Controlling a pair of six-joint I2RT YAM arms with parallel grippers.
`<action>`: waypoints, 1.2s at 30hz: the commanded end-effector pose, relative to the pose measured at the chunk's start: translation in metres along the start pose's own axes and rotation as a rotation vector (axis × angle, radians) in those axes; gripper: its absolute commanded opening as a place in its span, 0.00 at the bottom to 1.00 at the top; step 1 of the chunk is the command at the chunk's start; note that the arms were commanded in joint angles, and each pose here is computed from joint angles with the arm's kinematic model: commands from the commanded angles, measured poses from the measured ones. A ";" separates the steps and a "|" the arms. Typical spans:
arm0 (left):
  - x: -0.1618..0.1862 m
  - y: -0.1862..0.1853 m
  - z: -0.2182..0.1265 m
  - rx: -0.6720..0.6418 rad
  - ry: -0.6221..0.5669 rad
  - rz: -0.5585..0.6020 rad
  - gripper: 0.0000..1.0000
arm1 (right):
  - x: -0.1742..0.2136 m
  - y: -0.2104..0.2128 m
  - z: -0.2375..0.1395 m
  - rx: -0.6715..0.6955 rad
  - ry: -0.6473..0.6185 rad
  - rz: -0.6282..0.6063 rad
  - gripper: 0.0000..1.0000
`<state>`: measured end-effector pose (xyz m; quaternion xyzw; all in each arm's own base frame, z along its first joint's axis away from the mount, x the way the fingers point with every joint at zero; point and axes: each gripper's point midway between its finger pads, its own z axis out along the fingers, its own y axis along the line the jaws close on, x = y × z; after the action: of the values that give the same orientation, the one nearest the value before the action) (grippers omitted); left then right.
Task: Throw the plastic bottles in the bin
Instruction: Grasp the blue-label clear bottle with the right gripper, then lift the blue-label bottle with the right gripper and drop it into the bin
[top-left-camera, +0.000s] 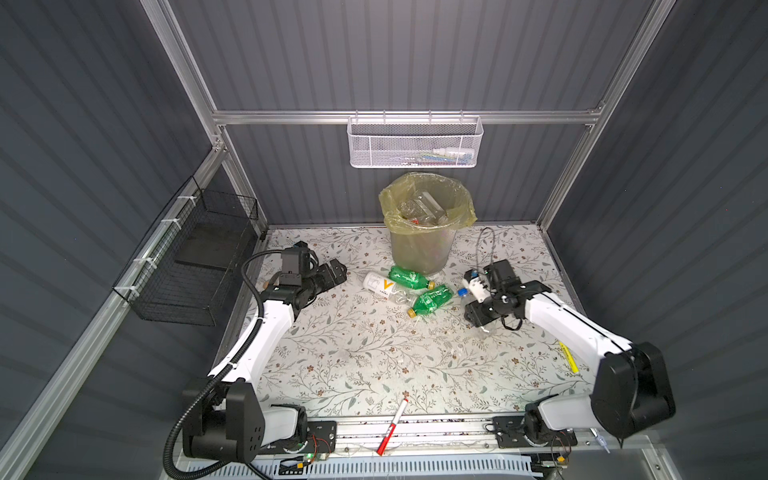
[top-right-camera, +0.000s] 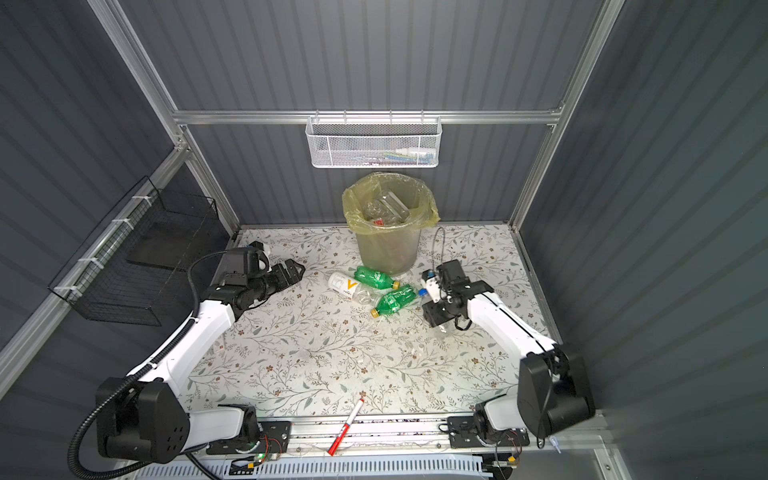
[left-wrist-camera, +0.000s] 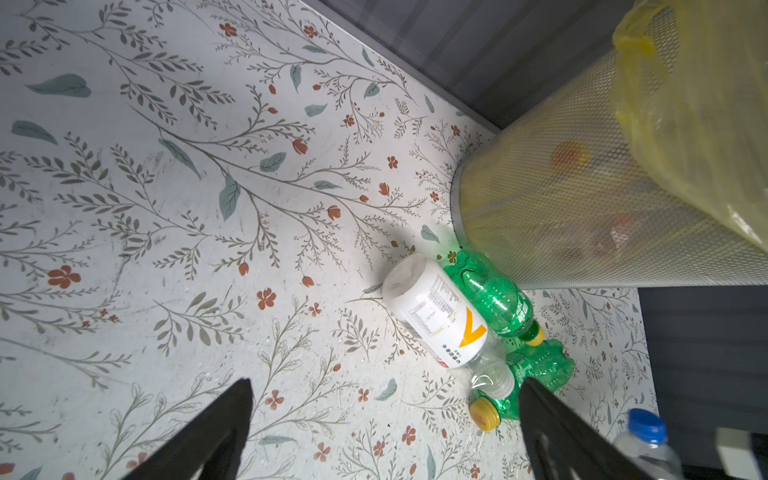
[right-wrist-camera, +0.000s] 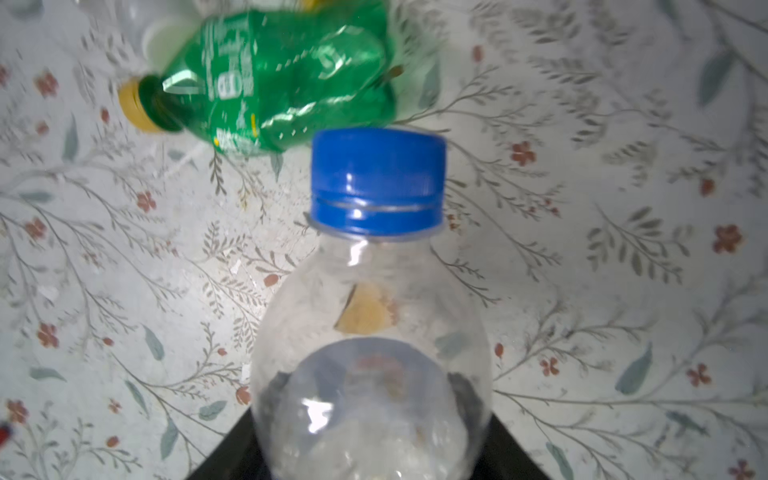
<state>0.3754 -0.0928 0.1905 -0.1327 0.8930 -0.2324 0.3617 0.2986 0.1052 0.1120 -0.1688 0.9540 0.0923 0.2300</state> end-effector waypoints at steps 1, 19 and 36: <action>0.010 -0.002 0.009 0.039 0.040 -0.030 1.00 | 0.009 -0.008 -0.013 -0.047 -0.092 0.383 0.59; 0.094 -0.029 0.031 0.123 0.201 -0.124 1.00 | -0.233 0.003 -0.200 -0.238 -0.685 0.431 0.63; 0.111 -0.052 0.041 0.128 0.195 -0.151 1.00 | -0.185 -0.050 -0.178 -0.223 -0.706 0.634 0.99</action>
<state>0.3172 -0.1916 0.1175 -0.1509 0.8990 -0.3272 0.2488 0.4211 0.0735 0.3194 0.1606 0.8344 0.3104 0.4263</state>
